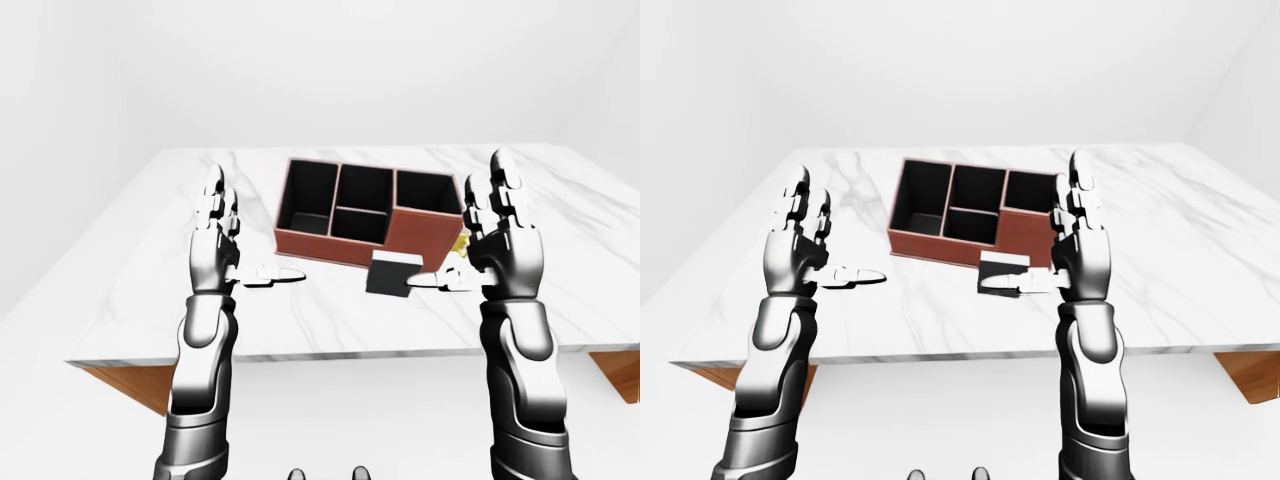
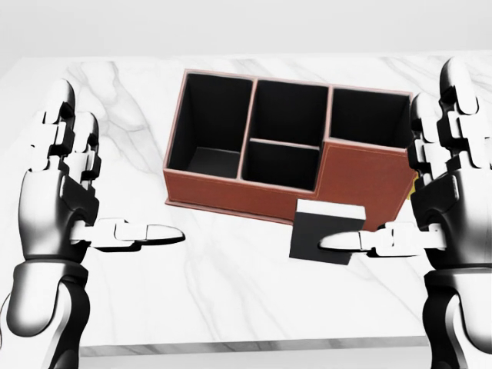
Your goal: Pick up the book and place it in the right compartment of the caddy.
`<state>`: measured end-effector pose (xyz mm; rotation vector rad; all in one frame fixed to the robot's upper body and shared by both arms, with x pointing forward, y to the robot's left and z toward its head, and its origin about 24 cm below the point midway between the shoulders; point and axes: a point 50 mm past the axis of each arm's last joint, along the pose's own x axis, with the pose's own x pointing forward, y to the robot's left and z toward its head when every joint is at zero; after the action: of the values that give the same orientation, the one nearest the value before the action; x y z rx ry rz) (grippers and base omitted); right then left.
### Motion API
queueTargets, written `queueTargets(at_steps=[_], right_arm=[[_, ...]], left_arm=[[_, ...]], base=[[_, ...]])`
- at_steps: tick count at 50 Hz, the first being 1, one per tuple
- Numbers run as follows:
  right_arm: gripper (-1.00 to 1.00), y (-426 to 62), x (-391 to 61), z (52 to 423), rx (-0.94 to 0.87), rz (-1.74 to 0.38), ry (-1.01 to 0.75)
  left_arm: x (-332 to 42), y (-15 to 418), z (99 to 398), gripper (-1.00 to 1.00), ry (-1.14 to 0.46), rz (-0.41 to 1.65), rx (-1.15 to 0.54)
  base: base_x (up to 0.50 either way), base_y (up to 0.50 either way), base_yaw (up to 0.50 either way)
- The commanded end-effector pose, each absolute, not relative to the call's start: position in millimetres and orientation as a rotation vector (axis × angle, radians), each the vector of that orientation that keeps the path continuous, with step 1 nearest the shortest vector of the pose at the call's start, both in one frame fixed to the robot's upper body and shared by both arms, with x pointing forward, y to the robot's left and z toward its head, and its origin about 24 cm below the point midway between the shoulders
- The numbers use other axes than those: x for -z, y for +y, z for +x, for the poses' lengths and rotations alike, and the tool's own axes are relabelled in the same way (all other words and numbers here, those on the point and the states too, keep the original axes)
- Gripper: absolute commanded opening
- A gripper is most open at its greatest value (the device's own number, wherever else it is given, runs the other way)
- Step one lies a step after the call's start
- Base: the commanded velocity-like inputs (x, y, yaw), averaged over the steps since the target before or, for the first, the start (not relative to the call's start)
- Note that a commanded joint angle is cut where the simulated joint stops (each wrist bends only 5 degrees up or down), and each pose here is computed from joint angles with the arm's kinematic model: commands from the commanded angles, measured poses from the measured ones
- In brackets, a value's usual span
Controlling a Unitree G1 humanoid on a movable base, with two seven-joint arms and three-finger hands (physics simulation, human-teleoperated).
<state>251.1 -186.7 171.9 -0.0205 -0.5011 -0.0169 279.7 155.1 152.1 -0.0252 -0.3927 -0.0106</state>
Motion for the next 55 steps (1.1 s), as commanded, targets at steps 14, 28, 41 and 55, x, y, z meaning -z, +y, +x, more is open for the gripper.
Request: queueTargets(at_steps=[14,28,41,55], right_arm=[[1.0,-190.5,-163.9,251.1,0.04,-0.064,-0.462],[1.0,-190.0,-168.5,245.3,0.021,-0.029,-0.49],[1.0,-186.1,-170.2,248.7,0.016,-0.028,-0.496],[1.0,-184.7,-168.0,253.8,0.027,-0.079,-0.477]], left_arm=[[-154.9,153.5,280.6,1.0,-0.403,-0.025,0.017],[-155.3,153.8,282.7,1.0,-0.402,-0.026,0.019],[-155.7,153.6,281.0,1.0,-0.406,-0.028,0.02],[-153.1,153.0,279.5,1.0,-0.397,-0.031,0.018]], base=[[0.28,0.07,0.0],[0.0,0.0,-0.06],[-0.01,0.0,-0.5],[-0.02,-0.03,-0.39]])
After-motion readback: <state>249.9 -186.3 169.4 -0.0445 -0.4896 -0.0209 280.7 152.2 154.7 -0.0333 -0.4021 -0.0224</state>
